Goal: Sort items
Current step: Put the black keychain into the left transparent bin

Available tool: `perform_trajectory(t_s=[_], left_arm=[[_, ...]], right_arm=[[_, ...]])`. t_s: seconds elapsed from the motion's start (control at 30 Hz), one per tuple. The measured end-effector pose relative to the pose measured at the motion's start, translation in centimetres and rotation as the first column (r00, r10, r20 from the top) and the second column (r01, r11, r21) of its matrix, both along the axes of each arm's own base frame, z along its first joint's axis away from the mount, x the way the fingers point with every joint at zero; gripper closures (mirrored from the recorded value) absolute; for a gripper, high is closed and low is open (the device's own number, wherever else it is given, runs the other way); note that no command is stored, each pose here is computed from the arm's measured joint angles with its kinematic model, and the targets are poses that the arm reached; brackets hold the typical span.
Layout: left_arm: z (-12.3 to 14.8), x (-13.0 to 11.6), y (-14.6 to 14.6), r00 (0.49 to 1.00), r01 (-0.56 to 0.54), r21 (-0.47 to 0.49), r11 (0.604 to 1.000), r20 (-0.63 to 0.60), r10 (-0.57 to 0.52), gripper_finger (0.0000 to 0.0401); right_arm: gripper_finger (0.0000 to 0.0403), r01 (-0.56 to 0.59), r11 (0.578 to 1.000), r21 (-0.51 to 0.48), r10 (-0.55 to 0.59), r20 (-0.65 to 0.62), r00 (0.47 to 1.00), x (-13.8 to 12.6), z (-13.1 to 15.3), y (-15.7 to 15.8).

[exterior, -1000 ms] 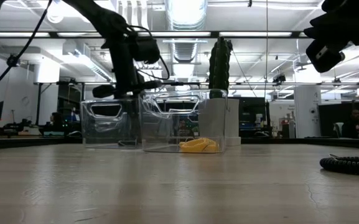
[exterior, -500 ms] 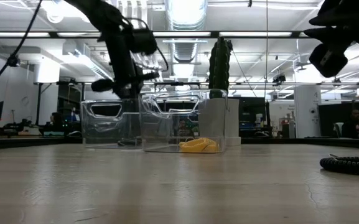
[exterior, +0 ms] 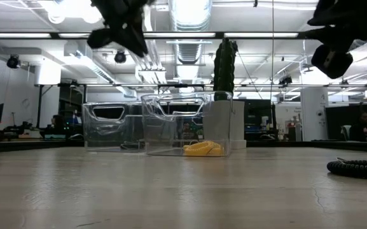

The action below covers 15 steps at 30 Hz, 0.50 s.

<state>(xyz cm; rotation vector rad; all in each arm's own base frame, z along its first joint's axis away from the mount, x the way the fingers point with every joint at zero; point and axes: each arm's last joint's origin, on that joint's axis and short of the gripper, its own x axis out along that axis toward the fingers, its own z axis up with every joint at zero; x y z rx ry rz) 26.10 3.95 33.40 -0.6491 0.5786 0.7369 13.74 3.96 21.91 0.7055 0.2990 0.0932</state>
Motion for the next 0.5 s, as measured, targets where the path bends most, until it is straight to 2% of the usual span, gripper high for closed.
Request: perform_trajectory(t_s=[0.1,0.17,0.33,0.5], left_arm=[[0.5,-0.4,-2.3,0.999,0.029,0.025,0.999,0.024,-0.029,0.0344],[0.7,-0.5,-3.6,0.998,0.057,0.035,0.998,0.028,-0.058,0.0344],[0.5,-0.8,-6.1,0.992,0.126,0.030,0.992,0.022,-0.126,0.0343],[-0.5,-1.7,-7.9,0.998,0.061,0.072,0.996,-0.017,-0.060,0.0343]], right_arm=[[0.0335,-0.051,0.998,-0.044,0.042,-0.181,0.983,1.2,1.0,0.5],[0.0335,-0.095,0.993,-0.073,0.066,-0.328,0.942,2.1,1.5,1.0],[0.0335,-0.172,0.982,-0.079,0.088,-0.617,0.782,4.3,1.6,2.1],[0.0335,-0.185,0.981,0.052,0.158,-0.767,0.621,6.7,0.7,3.3]])
